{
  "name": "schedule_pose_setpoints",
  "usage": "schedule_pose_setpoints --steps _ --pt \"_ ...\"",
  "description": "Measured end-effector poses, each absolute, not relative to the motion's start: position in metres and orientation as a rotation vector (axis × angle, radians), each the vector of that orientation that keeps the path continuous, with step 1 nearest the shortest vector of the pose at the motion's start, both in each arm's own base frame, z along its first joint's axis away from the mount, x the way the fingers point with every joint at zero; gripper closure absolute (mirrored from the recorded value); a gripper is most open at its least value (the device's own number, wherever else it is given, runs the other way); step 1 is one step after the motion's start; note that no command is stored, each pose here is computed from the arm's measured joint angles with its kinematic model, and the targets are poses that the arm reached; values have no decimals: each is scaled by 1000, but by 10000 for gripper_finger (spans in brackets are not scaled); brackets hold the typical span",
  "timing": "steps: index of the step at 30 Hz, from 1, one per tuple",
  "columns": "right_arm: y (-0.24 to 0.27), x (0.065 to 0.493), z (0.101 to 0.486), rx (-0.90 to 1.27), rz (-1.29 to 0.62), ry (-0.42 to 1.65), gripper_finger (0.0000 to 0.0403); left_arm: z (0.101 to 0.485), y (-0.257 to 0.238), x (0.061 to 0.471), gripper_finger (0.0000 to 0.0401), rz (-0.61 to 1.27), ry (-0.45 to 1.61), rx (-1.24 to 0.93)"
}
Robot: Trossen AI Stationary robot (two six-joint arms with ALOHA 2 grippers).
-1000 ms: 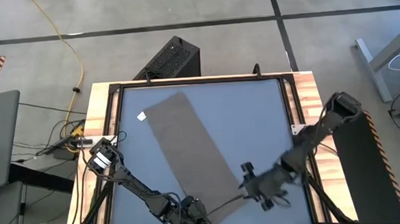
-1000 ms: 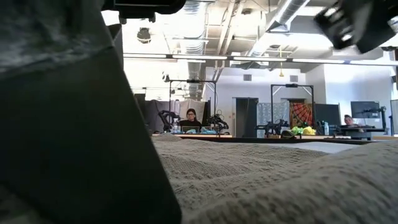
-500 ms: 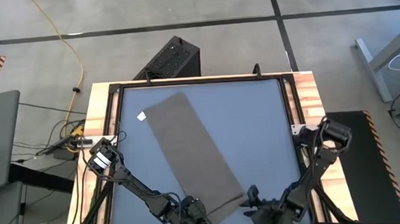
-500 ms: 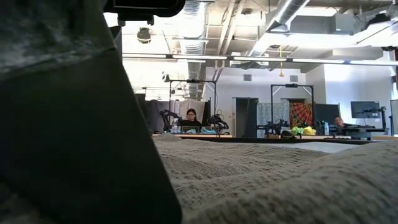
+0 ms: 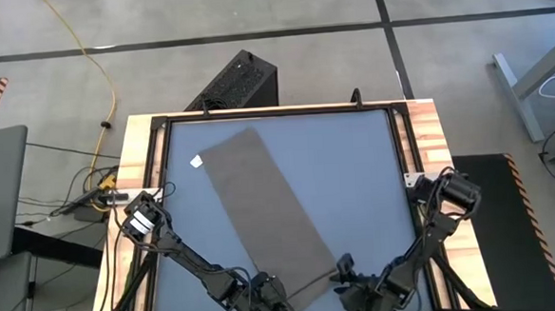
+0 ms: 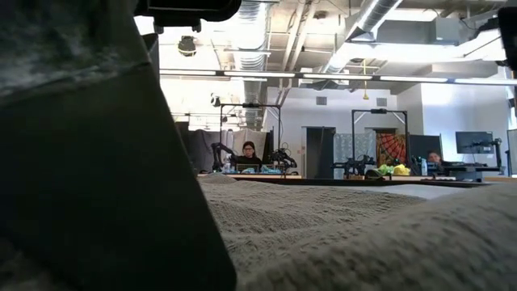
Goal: Roll towel into tight, uniform cylinder
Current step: Roll the gray towel
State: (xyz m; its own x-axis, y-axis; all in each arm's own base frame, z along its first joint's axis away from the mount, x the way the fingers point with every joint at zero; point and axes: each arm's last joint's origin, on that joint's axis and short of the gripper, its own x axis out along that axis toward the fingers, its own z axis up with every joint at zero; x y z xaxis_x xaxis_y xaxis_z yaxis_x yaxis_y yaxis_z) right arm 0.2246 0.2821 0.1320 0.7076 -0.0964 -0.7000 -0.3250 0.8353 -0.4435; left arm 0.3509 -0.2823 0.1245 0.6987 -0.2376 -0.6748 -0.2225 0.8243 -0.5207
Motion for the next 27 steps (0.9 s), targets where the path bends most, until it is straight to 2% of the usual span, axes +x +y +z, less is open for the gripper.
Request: schedule_pose_setpoints --steps 12,16,22,27 --pt "261 246 130 -593 142 872 213 125 -283 351 401 -24 810 -592" --pt "254 254 130 -554 207 921 256 125 -283 351 382 -34 807 -571" --pt "247 263 129 -493 335 996 368 142 -279 346 329 -40 812 -533" --pt "237 272 130 -374 380 1053 371 166 -274 334 307 14 804 -477"
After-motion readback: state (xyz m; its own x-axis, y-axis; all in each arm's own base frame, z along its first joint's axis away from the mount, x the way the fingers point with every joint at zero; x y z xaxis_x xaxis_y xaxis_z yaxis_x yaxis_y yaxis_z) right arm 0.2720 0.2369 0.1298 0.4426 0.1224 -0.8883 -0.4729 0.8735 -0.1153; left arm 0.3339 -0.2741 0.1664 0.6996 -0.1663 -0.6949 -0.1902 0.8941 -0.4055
